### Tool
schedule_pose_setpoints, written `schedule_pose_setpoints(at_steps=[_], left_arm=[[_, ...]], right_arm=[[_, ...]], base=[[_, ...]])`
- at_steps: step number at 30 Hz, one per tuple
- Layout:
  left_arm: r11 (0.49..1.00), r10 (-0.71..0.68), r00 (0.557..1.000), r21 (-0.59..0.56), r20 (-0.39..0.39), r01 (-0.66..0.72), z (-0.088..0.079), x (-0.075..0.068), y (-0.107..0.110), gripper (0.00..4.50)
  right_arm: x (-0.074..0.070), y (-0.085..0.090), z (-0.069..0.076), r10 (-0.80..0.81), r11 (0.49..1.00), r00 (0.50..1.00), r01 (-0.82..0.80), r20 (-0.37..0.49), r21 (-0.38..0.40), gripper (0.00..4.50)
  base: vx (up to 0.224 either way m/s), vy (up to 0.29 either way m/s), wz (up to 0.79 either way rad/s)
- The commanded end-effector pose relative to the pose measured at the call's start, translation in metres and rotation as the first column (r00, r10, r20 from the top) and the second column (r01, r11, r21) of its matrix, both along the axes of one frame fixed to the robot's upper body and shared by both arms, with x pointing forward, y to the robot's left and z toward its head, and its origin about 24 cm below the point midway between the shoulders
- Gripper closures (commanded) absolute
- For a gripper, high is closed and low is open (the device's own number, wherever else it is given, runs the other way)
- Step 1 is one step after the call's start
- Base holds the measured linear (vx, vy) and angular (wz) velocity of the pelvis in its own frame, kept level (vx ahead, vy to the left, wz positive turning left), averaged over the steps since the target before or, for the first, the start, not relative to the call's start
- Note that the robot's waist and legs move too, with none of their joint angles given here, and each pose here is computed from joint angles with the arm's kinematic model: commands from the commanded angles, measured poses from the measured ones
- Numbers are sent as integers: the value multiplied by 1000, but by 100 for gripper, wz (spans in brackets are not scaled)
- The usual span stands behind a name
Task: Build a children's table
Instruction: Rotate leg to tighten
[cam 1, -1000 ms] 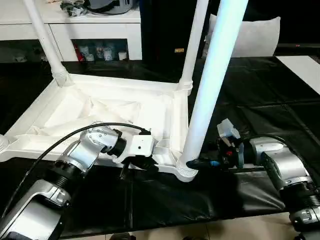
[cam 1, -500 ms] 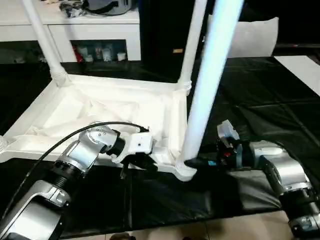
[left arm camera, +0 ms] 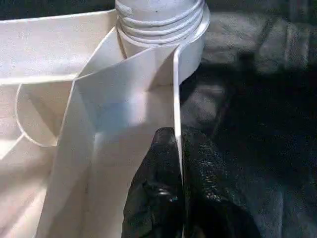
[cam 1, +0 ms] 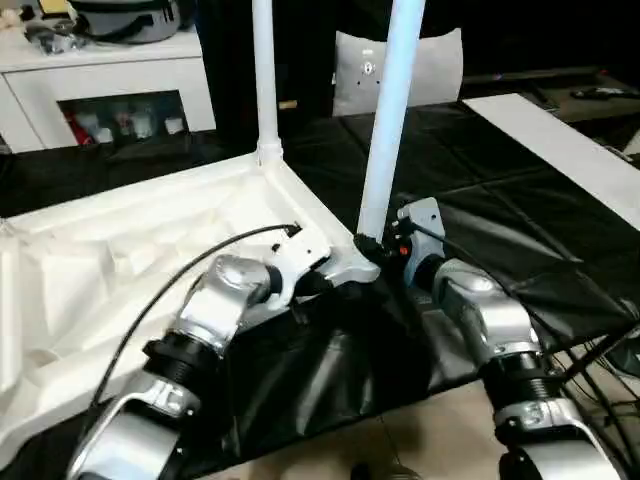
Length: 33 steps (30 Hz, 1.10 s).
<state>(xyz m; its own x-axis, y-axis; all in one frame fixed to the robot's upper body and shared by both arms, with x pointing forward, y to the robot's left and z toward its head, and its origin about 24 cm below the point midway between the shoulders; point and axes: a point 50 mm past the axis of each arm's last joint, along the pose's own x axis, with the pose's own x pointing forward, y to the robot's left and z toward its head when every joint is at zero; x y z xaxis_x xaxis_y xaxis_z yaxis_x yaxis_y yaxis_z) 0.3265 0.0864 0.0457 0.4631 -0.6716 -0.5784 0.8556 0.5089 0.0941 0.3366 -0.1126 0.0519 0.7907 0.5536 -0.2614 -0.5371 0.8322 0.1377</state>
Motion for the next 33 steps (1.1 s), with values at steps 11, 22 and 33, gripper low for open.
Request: schedule_pose_setpoints(at_steps=[11,22,33], left_arm=[[977,-210,974,40,88,207,10,-4,0,450],[862,-502,865,81,-11,501,6,-22,28,450],[727,-676,733,97,-74,680,8,-33,30,450]], right_arm=[[-16,-29,4,224,975,972,-223,78,-21,102],[-25,-72,26,529,845,845,-516,77,-142,58],[-33,-62,28,742,669,671,-740,3,-73,139]], base=[[98,-31,-7],[0,0,0],[0,0,0]])
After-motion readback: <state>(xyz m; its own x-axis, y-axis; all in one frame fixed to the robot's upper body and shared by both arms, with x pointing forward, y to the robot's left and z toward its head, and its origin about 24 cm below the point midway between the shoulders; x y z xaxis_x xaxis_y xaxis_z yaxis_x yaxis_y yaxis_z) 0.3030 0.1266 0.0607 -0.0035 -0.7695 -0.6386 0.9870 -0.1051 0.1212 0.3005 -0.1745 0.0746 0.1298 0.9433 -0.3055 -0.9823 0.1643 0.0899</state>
